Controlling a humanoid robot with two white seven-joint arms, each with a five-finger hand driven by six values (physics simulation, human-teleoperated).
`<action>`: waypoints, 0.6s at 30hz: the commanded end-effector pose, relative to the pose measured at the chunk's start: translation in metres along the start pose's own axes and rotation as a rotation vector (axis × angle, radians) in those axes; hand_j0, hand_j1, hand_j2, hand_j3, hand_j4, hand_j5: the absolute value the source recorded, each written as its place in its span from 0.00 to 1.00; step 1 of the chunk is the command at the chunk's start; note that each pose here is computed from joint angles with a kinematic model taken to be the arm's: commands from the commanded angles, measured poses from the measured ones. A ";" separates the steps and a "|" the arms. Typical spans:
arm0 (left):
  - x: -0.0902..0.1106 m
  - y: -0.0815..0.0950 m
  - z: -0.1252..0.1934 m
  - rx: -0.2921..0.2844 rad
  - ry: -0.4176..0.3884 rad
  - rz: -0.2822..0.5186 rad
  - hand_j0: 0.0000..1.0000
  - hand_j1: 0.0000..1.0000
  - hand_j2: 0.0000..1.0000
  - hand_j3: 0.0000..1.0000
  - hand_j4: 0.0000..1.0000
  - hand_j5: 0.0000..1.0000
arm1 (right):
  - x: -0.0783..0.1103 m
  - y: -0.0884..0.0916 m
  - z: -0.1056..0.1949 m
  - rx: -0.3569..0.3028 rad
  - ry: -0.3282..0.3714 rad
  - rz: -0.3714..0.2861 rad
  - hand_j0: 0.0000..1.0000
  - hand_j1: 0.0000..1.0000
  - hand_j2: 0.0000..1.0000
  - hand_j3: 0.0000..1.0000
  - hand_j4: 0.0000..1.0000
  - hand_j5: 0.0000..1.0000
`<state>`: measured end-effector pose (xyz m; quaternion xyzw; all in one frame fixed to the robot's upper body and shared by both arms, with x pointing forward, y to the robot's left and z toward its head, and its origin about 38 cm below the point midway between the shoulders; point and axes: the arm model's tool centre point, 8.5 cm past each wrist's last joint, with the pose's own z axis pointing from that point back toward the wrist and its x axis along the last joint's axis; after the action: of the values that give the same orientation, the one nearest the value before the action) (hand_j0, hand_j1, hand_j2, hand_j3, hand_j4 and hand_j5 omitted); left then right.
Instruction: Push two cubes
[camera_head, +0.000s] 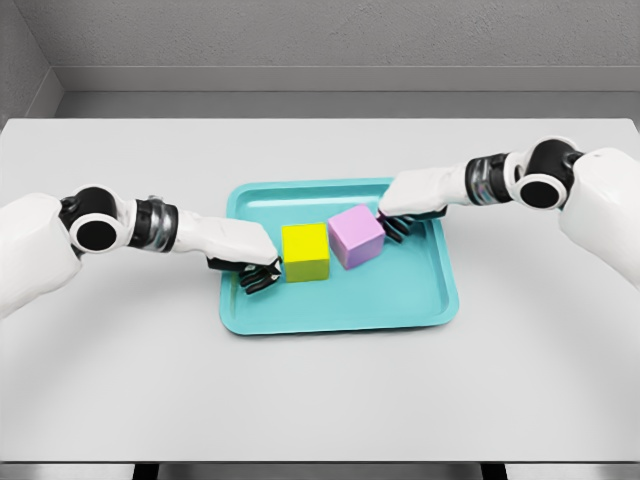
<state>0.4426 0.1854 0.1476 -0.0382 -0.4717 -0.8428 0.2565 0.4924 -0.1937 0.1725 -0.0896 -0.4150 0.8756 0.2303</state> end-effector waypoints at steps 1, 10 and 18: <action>-0.005 -0.001 0.001 0.002 0.013 0.013 0.03 0.03 0.03 0.03 0.03 0.03 | 0.006 -0.002 -0.002 0.000 -0.015 0.014 0.23 0.23 0.23 0.23 0.23 0.23; 0.003 0.004 -0.012 0.007 -0.016 0.002 0.03 0.03 0.03 0.03 0.03 0.03 | 0.012 0.003 0.001 0.018 -0.029 0.038 0.23 0.23 0.23 0.23 0.23 0.23; -0.005 0.012 0.006 0.021 0.016 -0.001 0.12 0.12 0.12 0.12 0.12 0.12 | -0.004 0.003 0.025 -0.015 0.023 0.016 0.25 0.25 0.25 0.25 0.25 0.25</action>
<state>0.4499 0.1778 0.1569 -0.0326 -0.4788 -0.8408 0.2504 0.4845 -0.2085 0.1818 -0.0991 -0.4145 0.8771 0.2217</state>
